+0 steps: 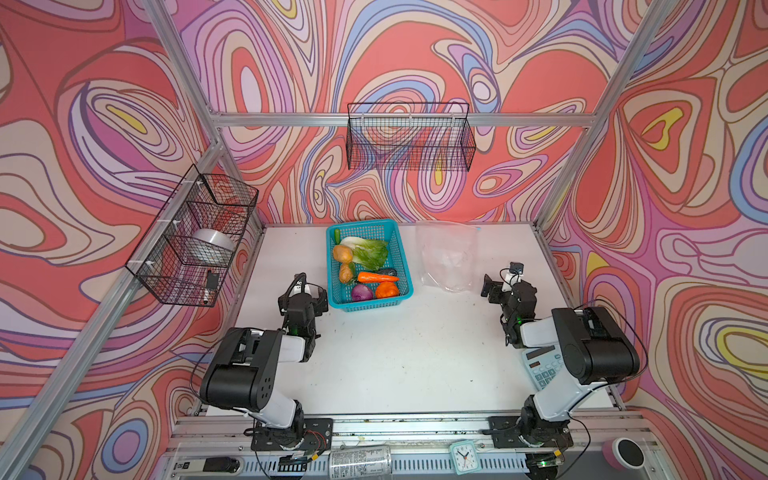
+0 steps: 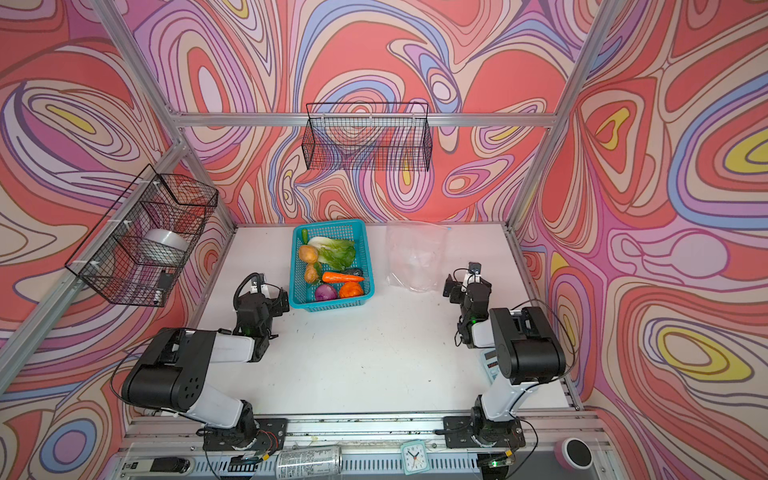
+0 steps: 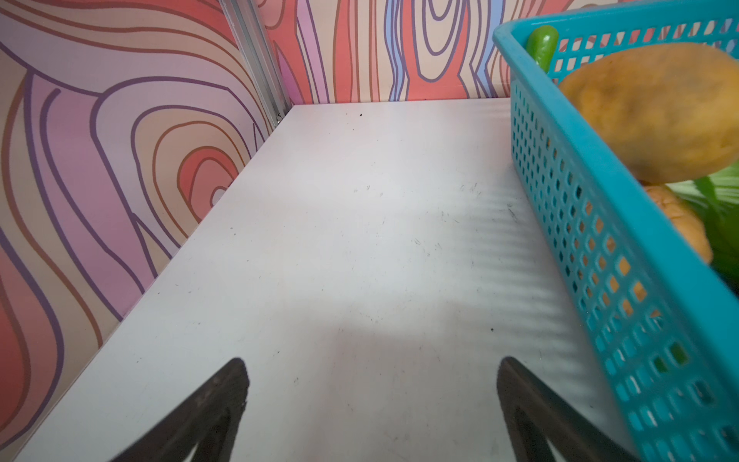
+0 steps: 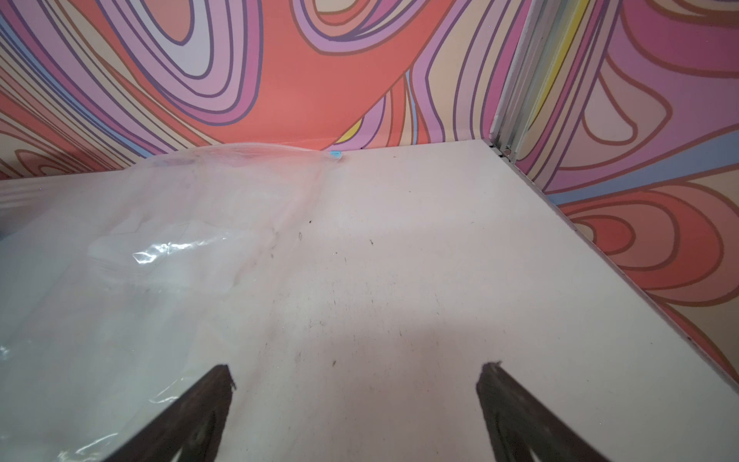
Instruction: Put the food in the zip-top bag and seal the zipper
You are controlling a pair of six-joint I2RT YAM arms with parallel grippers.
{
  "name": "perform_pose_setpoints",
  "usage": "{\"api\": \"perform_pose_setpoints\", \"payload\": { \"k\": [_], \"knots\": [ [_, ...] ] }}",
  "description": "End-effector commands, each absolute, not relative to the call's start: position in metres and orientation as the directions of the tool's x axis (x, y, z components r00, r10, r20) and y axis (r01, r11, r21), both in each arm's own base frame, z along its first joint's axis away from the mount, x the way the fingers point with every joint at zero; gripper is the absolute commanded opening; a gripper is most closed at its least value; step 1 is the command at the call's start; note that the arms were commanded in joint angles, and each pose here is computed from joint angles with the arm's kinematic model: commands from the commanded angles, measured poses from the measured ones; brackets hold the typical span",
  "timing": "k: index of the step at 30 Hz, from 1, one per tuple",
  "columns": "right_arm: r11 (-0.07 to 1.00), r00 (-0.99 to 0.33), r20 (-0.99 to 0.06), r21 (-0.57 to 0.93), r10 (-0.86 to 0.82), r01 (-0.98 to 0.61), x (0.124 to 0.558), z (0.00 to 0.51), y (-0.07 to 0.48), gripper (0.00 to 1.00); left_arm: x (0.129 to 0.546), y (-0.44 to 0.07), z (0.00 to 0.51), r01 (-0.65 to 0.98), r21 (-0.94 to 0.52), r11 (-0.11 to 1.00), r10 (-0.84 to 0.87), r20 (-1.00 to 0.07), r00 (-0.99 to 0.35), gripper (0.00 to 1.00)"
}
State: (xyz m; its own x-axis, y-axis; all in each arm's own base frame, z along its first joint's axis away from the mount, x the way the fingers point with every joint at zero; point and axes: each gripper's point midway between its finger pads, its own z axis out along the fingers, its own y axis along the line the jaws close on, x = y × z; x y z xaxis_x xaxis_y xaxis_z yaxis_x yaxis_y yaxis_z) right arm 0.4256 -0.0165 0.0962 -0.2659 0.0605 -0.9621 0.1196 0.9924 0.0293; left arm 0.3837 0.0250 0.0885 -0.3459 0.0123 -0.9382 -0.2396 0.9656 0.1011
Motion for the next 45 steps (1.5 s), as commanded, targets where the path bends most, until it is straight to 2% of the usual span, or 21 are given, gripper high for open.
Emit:
{"api": "perform_pose_setpoints", "payload": {
  "k": [1,7,11,14,16,17,22,26,31,37,42,44,45],
  "knots": [
    [0.993,-0.277,-0.959,0.027,0.058,0.116,0.429,0.093,-0.016,0.98,0.387,0.024,0.095,-0.235,0.100,0.967,0.019,-0.946,-0.323,1.00],
    [0.992,-0.319,-0.946,0.021,0.059,0.122,0.432,0.116,-0.017,0.99,0.383,0.027,0.110,-0.258,0.115,0.959,0.027,-0.946,-0.322,1.00],
    [0.978,-0.415,-0.901,0.043,0.127,0.205,0.445,0.139,-0.027,0.95,0.376,0.046,0.150,-0.381,0.104,0.919,-0.018,-0.953,-0.304,1.00],
    [0.973,-0.455,-0.872,0.091,0.179,0.210,0.453,0.148,-0.023,0.95,0.371,0.055,0.183,-0.438,0.069,0.896,-0.029,-0.976,-0.214,1.00],
    [0.973,-0.442,-0.877,0.106,0.190,0.207,0.465,0.162,-0.022,0.95,0.371,0.055,0.198,-0.439,0.039,0.898,-0.053,-0.979,-0.196,1.00],
    [0.972,-0.507,-0.832,0.149,0.223,0.184,0.463,0.152,-0.013,0.95,0.374,0.053,0.207,-0.427,0.019,0.904,-0.075,-0.976,-0.203,1.00],
    [0.937,-0.656,-0.682,0.329,0.323,0.119,0.488,0.153,0.007,0.93,0.381,0.025,0.213,-0.342,-0.135,0.930,-0.256,-0.904,-0.341,1.00],
    [0.891,-0.774,-0.539,0.450,0.332,0.068,0.506,0.138,0.030,0.86,0.391,0.001,0.222,-0.326,-0.282,0.902,-0.404,-0.819,-0.408,1.00],
    [0.866,-0.797,-0.481,0.489,0.365,0.102,0.528,0.112,0.030,0.82,0.398,-0.035,0.225,-0.283,-0.368,0.886,-0.464,-0.719,-0.516,1.00],
    [0.856,-0.800,-0.445,0.494,0.402,0.155,0.556,0.075,0.025,0.74,0.396,-0.092,0.224,-0.163,-0.439,0.884,-0.437,-0.647,-0.625,1.00],
    [0.830,-0.787,-0.447,0.539,0.425,0.142,0.580,0.066,0.029,0.57,0.388,-0.152,0.227,-0.040,-0.493,0.869,-0.385,-0.624,-0.680,0.99],
    [0.813,-0.783,-0.450,0.569,0.430,0.119,0.588,0.069,0.034,0.42,0.382,-0.171,0.229,0.006,-0.493,0.870,-0.350,-0.625,-0.697,0.98],
    [0.810,-0.782,-0.451,0.576,0.429,0.111,0.590,0.071,0.035,0.30,0.380,-0.179,0.230,0.025,-0.493,0.870,-0.334,-0.625,-0.706,0.96]
  ]
}}
